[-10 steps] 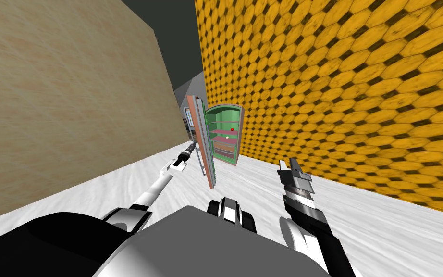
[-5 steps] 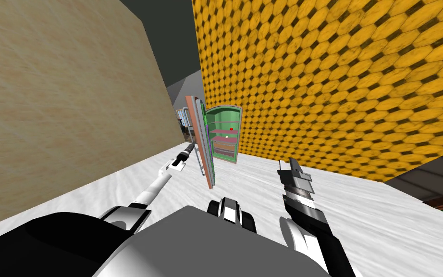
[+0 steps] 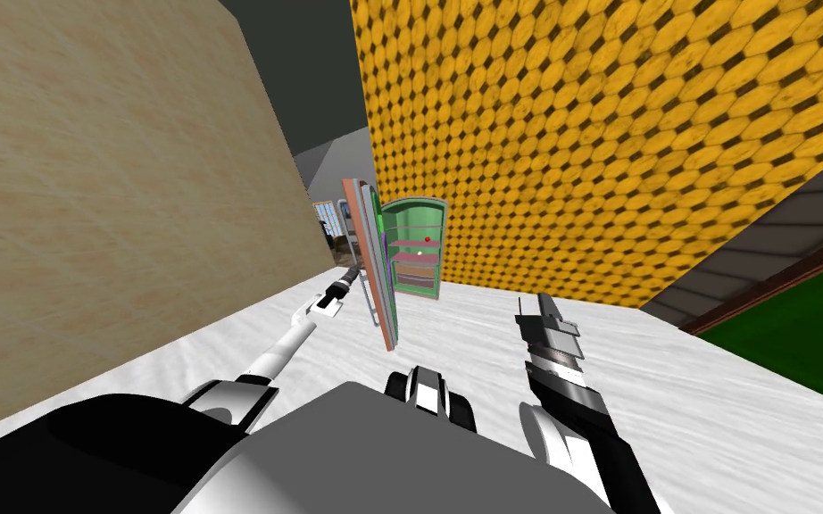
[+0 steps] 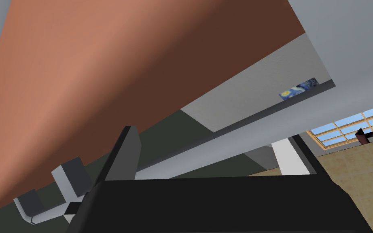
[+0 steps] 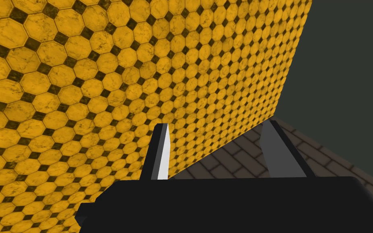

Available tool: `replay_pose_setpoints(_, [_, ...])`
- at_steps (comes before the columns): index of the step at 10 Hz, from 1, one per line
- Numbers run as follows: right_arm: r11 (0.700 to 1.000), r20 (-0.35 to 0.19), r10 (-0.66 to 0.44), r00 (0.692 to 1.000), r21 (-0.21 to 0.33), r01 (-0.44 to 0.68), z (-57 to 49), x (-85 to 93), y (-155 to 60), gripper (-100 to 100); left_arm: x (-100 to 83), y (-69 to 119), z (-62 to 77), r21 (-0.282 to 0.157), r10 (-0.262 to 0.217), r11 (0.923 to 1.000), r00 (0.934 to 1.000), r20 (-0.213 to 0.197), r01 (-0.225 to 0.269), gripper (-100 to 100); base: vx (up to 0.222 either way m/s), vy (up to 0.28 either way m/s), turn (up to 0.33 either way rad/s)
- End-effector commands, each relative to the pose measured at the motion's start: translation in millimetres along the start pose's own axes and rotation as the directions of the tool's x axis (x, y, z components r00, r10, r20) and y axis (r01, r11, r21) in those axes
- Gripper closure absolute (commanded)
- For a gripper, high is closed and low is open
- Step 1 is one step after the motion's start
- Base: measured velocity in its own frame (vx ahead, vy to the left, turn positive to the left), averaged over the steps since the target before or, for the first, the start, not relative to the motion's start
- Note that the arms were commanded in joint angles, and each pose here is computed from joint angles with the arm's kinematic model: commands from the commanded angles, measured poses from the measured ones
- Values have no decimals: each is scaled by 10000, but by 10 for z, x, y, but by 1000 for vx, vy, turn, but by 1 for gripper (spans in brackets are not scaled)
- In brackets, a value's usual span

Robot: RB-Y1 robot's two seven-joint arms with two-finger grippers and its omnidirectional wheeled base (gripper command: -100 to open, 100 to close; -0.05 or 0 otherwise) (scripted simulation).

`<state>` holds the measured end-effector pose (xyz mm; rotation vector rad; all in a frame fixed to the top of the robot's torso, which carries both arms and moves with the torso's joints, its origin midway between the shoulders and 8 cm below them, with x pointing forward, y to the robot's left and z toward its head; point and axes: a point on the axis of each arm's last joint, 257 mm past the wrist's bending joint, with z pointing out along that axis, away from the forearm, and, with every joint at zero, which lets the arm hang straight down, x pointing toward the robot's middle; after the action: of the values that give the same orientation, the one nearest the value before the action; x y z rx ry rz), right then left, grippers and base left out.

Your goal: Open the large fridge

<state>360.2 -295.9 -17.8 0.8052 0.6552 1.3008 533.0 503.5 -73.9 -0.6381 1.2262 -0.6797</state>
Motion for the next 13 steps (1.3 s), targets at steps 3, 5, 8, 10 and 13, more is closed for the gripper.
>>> replay_pose_setpoints(3, [10000,1,1,10000,1,-1,0,0,0,0,-109,-63,103,-88,56,9999,9999,162,-55,-100,-111,129,-100])
replay_pose_setpoints(5, [10000,2,3,10000,0,-3,-1,1,0,0,-157,-143,192,-183,103,9998,9996,276,-97,-100,-53,-2,-47])
replay_pose_setpoints(8, [10000,1,3,10000,0,-3,0,1,0,0,-234,-266,316,-328,166,9993,9989,449,-151,-100,-78,29,-80])
replay_pose_setpoints(10, [10000,2,2,10000,1,-2,0,0,0,0,-260,-309,354,-377,186,9991,9985,507,-167,-100,-60,42,-40])
replay_pose_setpoints(13, [10000,2,2,10000,1,-2,-1,0,0,0,-314,-394,428,-476,223,9987,9978,623,-193,-100,-26,18,-29])
